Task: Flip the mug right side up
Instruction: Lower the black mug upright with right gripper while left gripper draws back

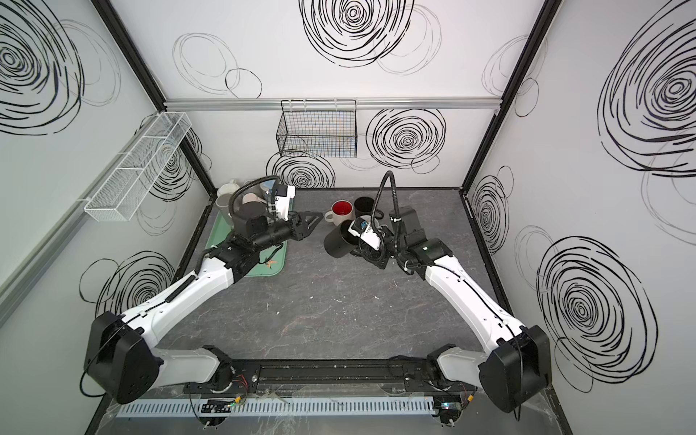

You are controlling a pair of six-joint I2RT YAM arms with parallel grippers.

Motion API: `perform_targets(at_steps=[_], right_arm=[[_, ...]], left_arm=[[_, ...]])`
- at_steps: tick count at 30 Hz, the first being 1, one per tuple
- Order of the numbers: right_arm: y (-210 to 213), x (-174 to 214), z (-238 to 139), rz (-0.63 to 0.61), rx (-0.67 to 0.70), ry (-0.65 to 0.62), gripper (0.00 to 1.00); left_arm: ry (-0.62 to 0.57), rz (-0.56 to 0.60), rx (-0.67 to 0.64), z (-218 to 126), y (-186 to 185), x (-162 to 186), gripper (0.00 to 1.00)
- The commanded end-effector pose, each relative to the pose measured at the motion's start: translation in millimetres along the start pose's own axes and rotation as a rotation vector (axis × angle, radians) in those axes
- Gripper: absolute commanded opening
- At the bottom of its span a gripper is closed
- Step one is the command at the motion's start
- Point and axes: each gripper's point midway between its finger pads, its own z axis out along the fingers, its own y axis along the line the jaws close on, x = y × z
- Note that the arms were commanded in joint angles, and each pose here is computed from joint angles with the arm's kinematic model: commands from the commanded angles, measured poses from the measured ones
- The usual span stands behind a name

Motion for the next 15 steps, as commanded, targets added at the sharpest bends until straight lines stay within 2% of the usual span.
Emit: perform_targets(at_steps=[1, 6, 15], right_arm=[[-4, 14, 7, -0.124, 0.034, 0.059, 0.00], [-6, 64, 27, -0.152, 0.059, 0.233, 0.00], [-27, 115, 42, -0.175, 0.172, 0.449, 0.00]], left_arm=[[0.009, -0.016, 0.002, 6, 4, 6, 0.42], [0.037, -0.025, 0.009, 15, 8, 11, 0.42], [0.074, -0.038, 0.022, 23, 12, 21, 0.41]])
